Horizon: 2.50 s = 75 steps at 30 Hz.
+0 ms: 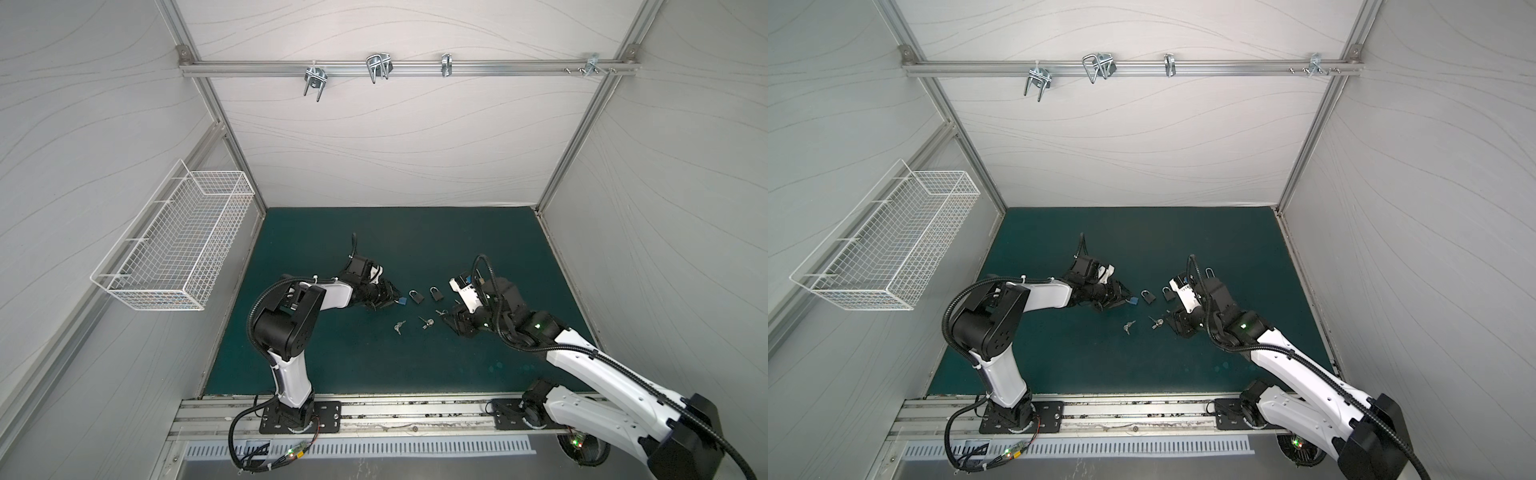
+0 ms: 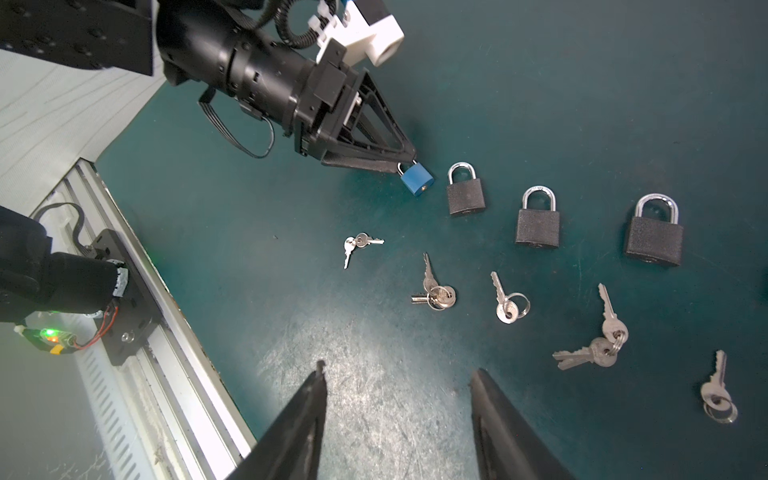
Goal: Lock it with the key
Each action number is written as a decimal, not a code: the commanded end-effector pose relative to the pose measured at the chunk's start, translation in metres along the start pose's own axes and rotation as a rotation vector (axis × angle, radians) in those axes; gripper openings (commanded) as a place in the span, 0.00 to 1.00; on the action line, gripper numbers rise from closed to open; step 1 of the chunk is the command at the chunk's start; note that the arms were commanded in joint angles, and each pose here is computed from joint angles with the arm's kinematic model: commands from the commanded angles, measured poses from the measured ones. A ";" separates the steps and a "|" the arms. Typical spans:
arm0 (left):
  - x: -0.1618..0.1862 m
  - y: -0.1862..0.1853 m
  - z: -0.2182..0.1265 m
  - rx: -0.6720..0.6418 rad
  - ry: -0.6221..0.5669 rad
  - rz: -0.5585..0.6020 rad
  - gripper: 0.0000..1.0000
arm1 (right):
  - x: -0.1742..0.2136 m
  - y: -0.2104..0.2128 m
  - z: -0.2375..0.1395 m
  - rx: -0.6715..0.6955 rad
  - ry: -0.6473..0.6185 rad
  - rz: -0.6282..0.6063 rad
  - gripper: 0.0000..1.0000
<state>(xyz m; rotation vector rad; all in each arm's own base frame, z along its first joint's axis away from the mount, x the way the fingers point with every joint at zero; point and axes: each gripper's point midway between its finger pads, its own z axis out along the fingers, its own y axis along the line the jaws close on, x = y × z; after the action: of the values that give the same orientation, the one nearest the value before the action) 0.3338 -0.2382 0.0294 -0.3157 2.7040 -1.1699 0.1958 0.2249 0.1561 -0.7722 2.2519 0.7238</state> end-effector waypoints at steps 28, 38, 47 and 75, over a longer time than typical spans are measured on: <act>0.082 0.020 -0.005 -0.072 0.054 0.004 0.35 | 0.003 0.000 -0.009 0.011 0.002 -0.005 0.57; 0.094 -0.007 0.015 0.000 0.096 0.036 0.32 | 0.004 -0.001 -0.011 0.017 0.002 -0.007 0.57; 0.045 -0.011 -0.028 -0.186 -0.093 0.139 0.30 | 0.002 -0.003 -0.019 0.040 -0.024 -0.022 0.57; -0.022 -0.029 0.030 -0.450 0.016 0.398 0.10 | -0.010 -0.012 -0.054 0.129 -0.146 -0.014 0.56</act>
<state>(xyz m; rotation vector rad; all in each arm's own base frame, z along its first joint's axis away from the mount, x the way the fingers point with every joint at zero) 0.3640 -0.2622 0.0329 0.1179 2.8279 -0.4387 0.1892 0.1906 0.1993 -0.6666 2.1092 0.6312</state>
